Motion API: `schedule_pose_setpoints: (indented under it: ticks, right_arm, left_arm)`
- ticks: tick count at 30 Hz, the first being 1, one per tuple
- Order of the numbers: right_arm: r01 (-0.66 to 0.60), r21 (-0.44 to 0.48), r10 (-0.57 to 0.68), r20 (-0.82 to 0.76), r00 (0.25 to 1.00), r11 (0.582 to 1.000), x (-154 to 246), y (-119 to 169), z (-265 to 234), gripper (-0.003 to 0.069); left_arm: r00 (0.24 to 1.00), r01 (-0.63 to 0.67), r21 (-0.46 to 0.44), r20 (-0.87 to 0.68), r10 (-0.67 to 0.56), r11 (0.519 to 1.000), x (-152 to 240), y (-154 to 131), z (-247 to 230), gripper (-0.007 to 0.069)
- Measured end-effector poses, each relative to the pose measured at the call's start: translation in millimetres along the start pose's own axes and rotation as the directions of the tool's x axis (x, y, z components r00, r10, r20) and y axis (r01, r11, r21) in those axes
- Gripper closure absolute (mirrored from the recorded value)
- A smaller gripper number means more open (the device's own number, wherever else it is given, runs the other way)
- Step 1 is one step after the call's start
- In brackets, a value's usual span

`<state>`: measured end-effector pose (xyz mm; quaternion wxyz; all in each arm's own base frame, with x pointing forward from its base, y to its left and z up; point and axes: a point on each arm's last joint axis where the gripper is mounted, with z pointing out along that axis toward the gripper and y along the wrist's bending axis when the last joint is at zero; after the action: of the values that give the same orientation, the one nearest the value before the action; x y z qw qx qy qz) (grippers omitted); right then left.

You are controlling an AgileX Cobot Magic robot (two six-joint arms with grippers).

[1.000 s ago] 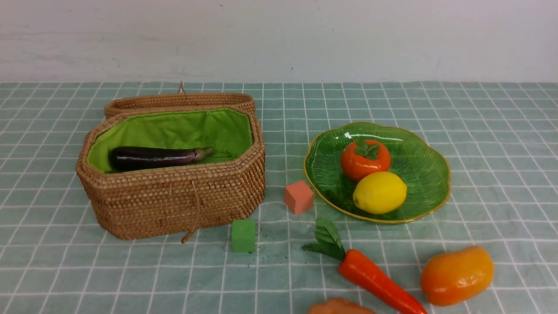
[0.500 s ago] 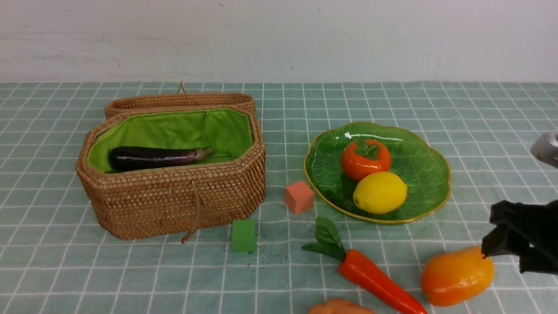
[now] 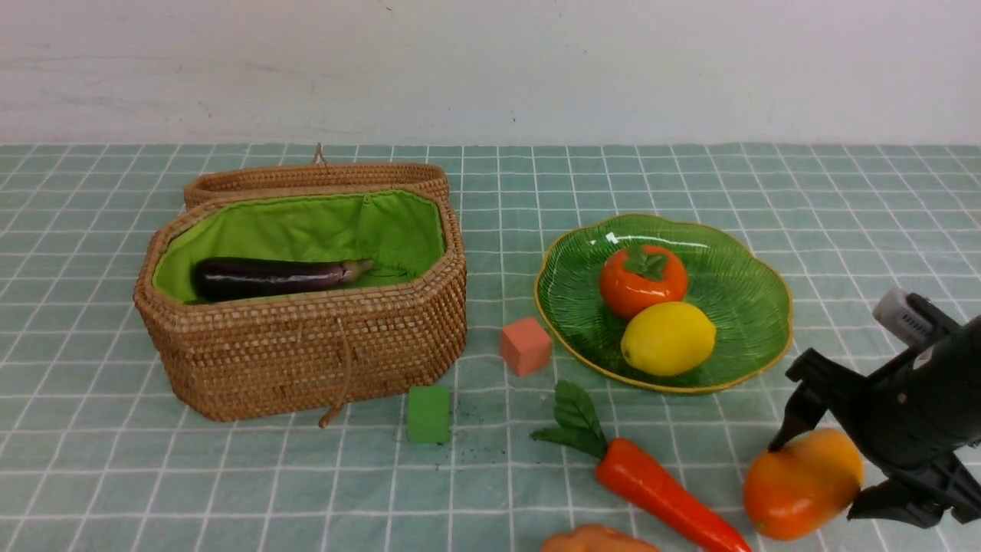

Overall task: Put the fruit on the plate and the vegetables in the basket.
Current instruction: Use the right arm to grab a mango and put it into the right plate

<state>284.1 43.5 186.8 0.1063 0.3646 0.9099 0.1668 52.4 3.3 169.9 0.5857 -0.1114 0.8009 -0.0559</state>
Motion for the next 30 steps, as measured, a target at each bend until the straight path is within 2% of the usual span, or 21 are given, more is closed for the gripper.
schedule_pose_setpoints:
  ticks: [5, 12, 14, 15, 18, 23, 26, 30]
  right_arm:
    - [0.044, 0.009, -0.044, 0.001, 0.999, 0.999, -2.6, -0.6, 8.9, 0.0095]
    - [0.248, -0.018, -0.247, 0.044, 0.968, 0.969, -3.2, 4.0, -5.9, 0.0095]
    - [0.328, -0.016, -0.326, 0.076, 0.942, 0.944, -8.0, 11.7, -17.6, 0.0095]
    - [0.399, -0.005, -0.396, 0.107, 0.912, 0.917, -16.4, 23.1, -30.4, 0.0095]
    - [0.459, 0.011, -0.455, 0.154, 0.877, 0.888, -28.3, 38.6, -45.7, 0.0095]
    - [0.57, 0.042, -0.55, 0.332, 0.766, 0.82, -65.5, 81.0, -66.2, 0.0095]
    - [0.595, 0.036, -0.558, 0.399, 0.728, 0.803, -82.4, 97.2, -54.4, 0.0095]
    - [0.605, 0.035, -0.563, 0.412, 0.716, 0.796, -93.5, 103.2, -30.0, 0.0095]
  left_arm:
    - [1.0, 0.0, 0.0, 0.0, 0.0, 1.0, 0.0, 0.0, 0.0, 0.0512]
    - [1.0, 0.0, 0.0, 0.0, 0.0, 1.0, 0.0, 0.0, 0.0, 0.0512]
    - [1.0, 0.0, 0.0, 0.0, 0.0, 1.0, 0.0, 0.0, 0.0, 0.0512]
    - [1.0, 0.0, 0.0, 0.0, 0.0, 1.0, 0.0, 0.0, 0.0, 0.0512]
    - [1.0, 0.0, 0.0, 0.0, 0.0, 1.0, 0.0, 0.0, 0.0, 0.0508]
    - [1.0, 0.0, 0.0, 0.0, 0.0, 1.0, 0.0, 0.0, 0.0, 0.0501]
    - [1.0, 0.0, 0.0, 0.0, 0.0, 1.0, 0.0, 0.0, 0.0, 0.0498]
    - [1.0, 0.0, 0.0, 0.0, 0.0, 1.0, 0.0, 0.0, 0.0, 0.0494]
